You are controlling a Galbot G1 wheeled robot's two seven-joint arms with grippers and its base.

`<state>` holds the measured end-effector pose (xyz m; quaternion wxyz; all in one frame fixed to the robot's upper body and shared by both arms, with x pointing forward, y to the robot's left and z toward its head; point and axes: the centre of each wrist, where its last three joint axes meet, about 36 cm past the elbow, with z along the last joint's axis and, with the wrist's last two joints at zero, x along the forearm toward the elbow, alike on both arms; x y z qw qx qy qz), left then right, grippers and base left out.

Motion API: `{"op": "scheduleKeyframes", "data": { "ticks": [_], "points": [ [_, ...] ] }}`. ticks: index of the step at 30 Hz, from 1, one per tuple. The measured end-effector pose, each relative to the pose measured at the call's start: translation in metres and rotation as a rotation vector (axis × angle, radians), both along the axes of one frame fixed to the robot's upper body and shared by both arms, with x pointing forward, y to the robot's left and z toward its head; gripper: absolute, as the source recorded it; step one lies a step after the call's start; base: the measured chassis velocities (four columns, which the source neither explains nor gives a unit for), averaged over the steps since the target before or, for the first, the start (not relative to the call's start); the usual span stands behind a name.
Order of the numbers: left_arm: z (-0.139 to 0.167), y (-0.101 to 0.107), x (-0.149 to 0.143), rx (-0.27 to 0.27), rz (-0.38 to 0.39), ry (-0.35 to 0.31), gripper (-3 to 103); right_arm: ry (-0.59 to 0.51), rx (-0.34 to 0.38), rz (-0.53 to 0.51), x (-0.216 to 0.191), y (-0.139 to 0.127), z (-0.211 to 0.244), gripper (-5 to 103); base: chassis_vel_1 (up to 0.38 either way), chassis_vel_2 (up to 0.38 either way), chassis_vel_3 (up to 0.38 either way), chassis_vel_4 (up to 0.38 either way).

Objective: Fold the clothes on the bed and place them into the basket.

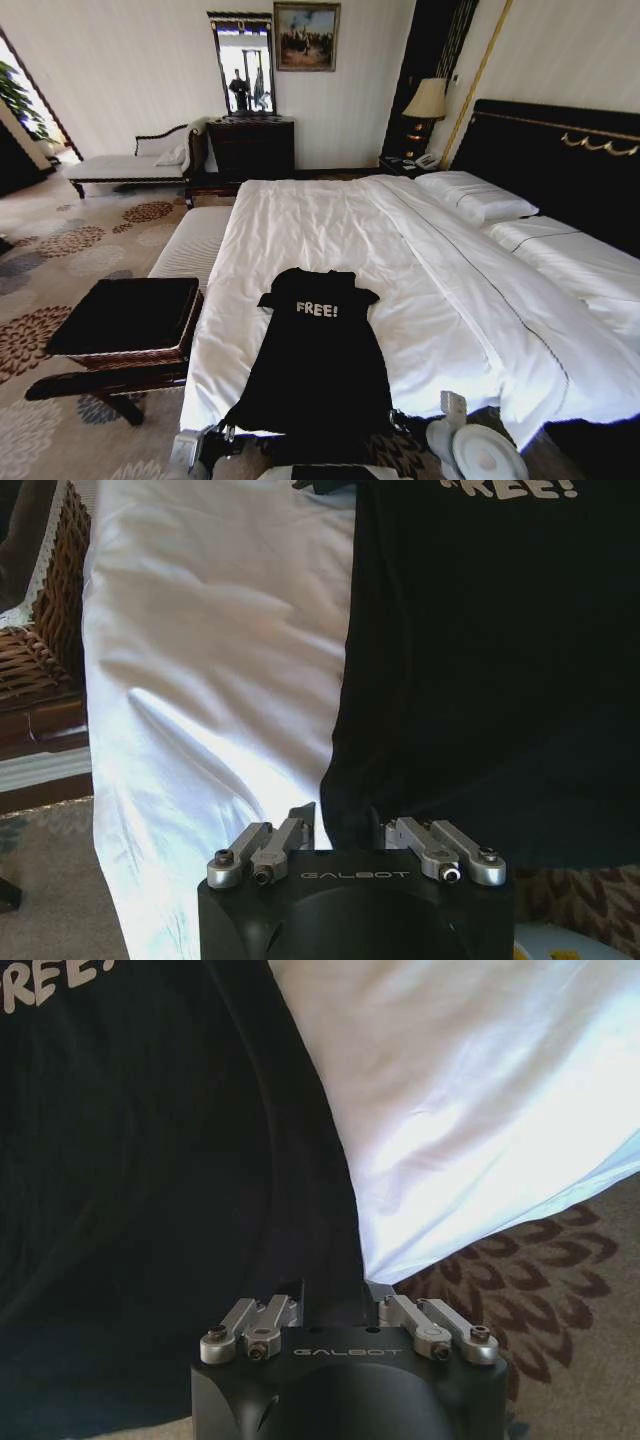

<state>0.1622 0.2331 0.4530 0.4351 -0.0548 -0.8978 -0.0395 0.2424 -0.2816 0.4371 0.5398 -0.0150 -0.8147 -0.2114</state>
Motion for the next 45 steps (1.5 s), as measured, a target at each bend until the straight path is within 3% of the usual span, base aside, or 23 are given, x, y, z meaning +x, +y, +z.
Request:
{"op": "scheduleKeyframes", "data": {
  "ticks": [1, 4, 5, 7, 8, 9, 10, 11, 12, 16, 19, 23, 24, 26, 32, 35, 36, 40, 45],
  "points": [
    [0.001, 0.0, -0.001, 0.005, 0.0, -0.004, 36, -0.003, -0.007, -0.003, 0.0, -0.001, 0.002, 33, 0.0, 0.0, 0.0, 0.0],
    [0.005, 0.001, 0.0, 0.007, 0.006, -0.045, 46, -0.051, -0.051, -0.001, 0.002, -0.01, 0.008, 49, 0.0, 0.0, 0.0, 0.0],
    [0.006, 0.001, 0.002, 0.004, 0.011, -0.084, 57, -0.098, -0.061, 0.0, 0.002, -0.013, 0.01, 54, 0.0, 0.0, 0.0, 0.0],
    [0.006, 0.001, 0.002, 0.003, 0.012, -0.092, 57, -0.108, -0.063, -0.001, 0.002, -0.013, 0.01, 54, 0.0, 0.0, 0.0, 0.0],
    [0.007, 0.001, 0.004, -0.003, 0.019, -0.135, 57, -0.162, -0.069, -0.009, 0.004, -0.015, 0.012, 60, 0.0, 0.0, 0.0, 0.0],
    [0.007, 0.001, 0.011, -0.007, 0.031, -0.214, 68, -0.255, -0.078, -0.024, 0.008, -0.018, 0.014, 65, 0.0, 0.0, 0.0, 0.0],
    [0.006, 0.002, 0.015, -0.008, 0.039, -0.249, 74, -0.313, -0.085, -0.034, 0.012, -0.02, 0.014, 71, 0.0, 0.0, 0.0, 0.0],
    [0.006, 0.002, 0.015, -0.008, 0.039, -0.249, 74, -0.313, -0.085, -0.034, 0.012, -0.02, 0.014, 71, 0.0, 0.0, 0.0, 0.0],
    [0.005, 0.004, 0.022, -0.011, 0.05, -0.298, 74, -0.383, -0.087, -0.047, 0.017, -0.022, 0.013, 77, 0.0, 0.0, 0.0, 0.0],
    [-0.001, 0.01, 0.045, -0.031, 0.087, -0.399, 95, -0.569, -0.074, -0.099, 0.036, -0.032, 0.007, 92, 0.0, 0.0, 0.0, 0.0],
    [-0.005, 0.013, 0.059, -0.036, 0.103, -0.44, 98, -0.641, -0.094, -0.096, 0.047, -0.036, -0.001, 99, 0.0, 0.0, 0.0, 0.0],
    [-0.008, 0.014, 0.07, -0.052, 0.109, -0.464, 100, -0.66, -0.087, -0.095, 0.056, -0.035, -0.01, 100, 0.0, 0.0, 0.0, 0.0],
    [-0.011, 0.016, 0.09, -0.062, 0.089, -0.532, 100, -0.641, -0.054, -0.128, 0.063, -0.029, -0.037, 100, 0.0, 0.0, 0.0, 0.0],
    [-0.01, 0.017, 0.098, -0.076, 0.085, -0.559, 100, -0.638, -0.05, -0.144, 0.066, -0.026, -0.048, 100, -0.055, 0.039, 0.025, -0.066],
    [-0.021, 0.021, 0.105, -0.1, 0.067, -0.572, 100, -0.687, -0.037, -0.146, 0.083, -0.03, -0.058, 100, -0.029, 0.017, 0.019, -0.025],
    [-0.032, 0.024, 0.112, -0.107, 0.091, -0.565, 100, -0.706, 0.053, -0.217, 0.11, -0.035, -0.07, 100, 0.0, 0.0, 0.0, 0.0],
    [-0.032, 0.024, 0.112, -0.107, 0.091, -0.565, 100, -0.706, 0.053, -0.217, 0.11, -0.035, -0.07, 100, 0.0, 0.0, 0.0, 0.0],
    [-0.041, 0.013, 0.1, -0.135, 0.105, -0.537, 100, -0.69, 0.199, -0.297, 0.163, -0.054, -0.072, 100, 0.0, 0.0, 0.0, 0.0],
    [-0.049, 0.006, 0.087, -0.155, 0.126, -0.503, 100, -0.643, 0.264, -0.33, 0.222, -0.077, -0.081, 100, 0.0, 0.0, 0.0, 0.0]
  ]
}}
